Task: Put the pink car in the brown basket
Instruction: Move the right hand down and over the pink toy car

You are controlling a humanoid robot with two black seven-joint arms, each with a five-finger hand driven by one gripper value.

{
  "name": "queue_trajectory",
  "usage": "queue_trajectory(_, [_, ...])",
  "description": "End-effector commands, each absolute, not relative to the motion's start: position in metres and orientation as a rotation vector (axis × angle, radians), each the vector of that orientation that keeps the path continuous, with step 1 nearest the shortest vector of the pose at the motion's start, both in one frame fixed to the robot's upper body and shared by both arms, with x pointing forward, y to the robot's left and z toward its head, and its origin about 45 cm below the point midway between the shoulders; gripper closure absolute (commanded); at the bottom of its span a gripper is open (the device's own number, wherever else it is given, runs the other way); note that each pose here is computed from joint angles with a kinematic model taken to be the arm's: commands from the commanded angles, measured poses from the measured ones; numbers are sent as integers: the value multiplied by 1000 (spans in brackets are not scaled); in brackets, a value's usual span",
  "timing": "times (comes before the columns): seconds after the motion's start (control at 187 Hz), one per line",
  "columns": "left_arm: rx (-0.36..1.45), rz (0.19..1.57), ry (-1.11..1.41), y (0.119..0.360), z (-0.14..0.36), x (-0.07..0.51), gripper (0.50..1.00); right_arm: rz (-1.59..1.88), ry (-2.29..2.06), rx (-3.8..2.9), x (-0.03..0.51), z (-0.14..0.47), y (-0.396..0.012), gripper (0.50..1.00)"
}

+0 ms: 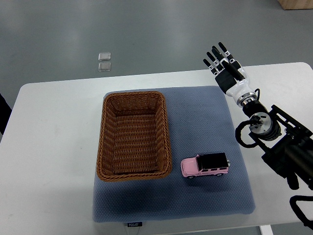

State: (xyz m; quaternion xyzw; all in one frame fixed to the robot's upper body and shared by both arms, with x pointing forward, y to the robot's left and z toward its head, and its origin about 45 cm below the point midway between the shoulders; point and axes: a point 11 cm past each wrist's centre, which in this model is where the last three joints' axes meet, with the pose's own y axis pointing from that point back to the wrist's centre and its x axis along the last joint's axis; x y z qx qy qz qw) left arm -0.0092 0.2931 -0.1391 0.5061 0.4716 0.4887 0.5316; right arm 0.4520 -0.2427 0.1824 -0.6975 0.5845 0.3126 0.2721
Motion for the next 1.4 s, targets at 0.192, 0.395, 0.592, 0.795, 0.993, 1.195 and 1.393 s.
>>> queue_trajectory(0.192, [1207,1167,1124,293,-139,-9,500,818,1569,-1896,456,190,-243,589])
queue_trajectory(0.395, [1206,1167,1123,293,-139,-8,500,566,1581,-2351,466,225,-247,589])
queue_trajectory(0.592, [1207,1167,1124,293,-139,-9,500,-290,1312,-3255,442,304,-272,589])
queue_trajectory(0.795, [1205,1163,1124,292,-139,-9,500,-882,712,-3756,371,304,-268,589])
queue_trajectory(0.993, [1202,1158,1127,290,-139,-8,500,-930,648,-3851,350,269,-275,591])
queue_trajectory(1.195, [1204,1156,1130,290,-139,-8,500,-854,627,-3867,328,235,-272,593])
queue_trajectory(1.393, [1208,1155,1135,290,-139,-9,500,-802,669,-3860,312,214,-272,593])
